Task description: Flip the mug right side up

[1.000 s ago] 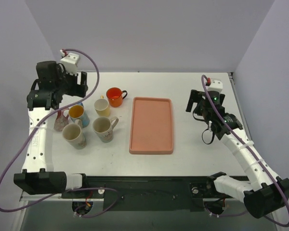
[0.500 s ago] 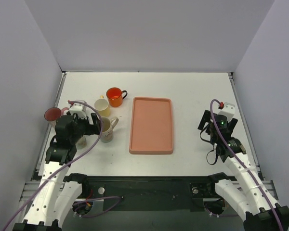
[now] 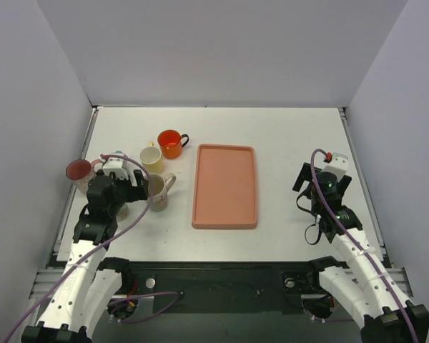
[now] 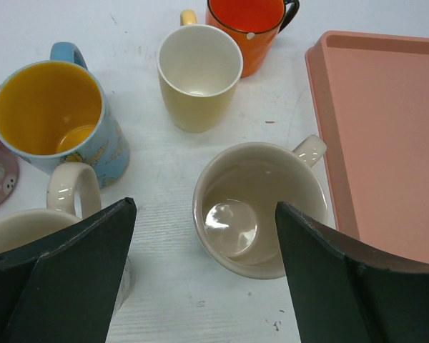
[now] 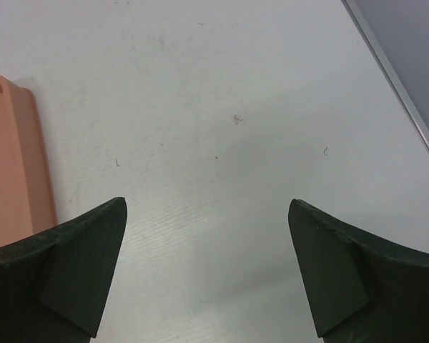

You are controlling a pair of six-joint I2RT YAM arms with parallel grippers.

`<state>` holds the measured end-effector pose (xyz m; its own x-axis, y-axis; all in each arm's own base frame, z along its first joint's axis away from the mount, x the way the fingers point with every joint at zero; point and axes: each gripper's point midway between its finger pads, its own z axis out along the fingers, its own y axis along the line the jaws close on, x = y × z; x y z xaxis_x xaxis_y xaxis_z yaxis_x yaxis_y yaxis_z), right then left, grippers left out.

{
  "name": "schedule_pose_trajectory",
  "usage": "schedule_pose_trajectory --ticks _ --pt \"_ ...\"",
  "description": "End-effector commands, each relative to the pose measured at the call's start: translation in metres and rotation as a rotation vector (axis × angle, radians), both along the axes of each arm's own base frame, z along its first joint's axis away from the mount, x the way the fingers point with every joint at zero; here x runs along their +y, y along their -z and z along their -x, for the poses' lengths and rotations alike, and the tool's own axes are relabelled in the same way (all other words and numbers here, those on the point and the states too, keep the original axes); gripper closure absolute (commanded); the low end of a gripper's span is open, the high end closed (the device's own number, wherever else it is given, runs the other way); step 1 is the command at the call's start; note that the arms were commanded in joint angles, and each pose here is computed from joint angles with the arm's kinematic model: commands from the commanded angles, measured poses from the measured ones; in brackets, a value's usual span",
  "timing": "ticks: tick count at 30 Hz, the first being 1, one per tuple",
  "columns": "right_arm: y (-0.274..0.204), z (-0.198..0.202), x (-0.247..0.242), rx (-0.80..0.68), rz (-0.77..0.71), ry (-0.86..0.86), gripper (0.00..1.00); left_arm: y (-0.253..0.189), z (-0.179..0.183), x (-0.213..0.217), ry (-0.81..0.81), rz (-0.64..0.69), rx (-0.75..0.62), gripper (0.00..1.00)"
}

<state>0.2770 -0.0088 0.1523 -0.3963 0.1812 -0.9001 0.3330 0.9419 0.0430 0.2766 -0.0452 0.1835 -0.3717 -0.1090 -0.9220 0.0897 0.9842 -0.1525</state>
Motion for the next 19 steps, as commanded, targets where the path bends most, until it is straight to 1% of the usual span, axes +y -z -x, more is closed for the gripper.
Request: schedule_pose_trajectory --ticks 1,4,8,17,19 --pt "0.0 -0.006 -0.001 -0.024 0.005 -0.001 0.1 -0.032 -0.019 0.012 -0.064 -0.033 -0.122 0.1" --pt "0.001 -0.006 -0.001 -0.017 0.009 -0.004 0.1 -0.033 -0.023 0.016 -0.088 -0.039 -0.15 0.1" --pt "-0.001 -0.006 -0.001 -0.025 0.006 -0.006 0.1 -0.044 -0.027 0.015 -0.087 -0.028 -0.219 0.1" --pt "0.0 -0.005 0.0 -0.02 0.007 -0.01 0.1 -0.04 -0.026 0.017 -0.092 -0.036 -0.216 0.1" --pt "-0.007 -0.01 0.001 -0.049 0.004 -0.013 0.1 -0.041 -0.026 0.017 -0.097 -0.035 -0.219 0.1"
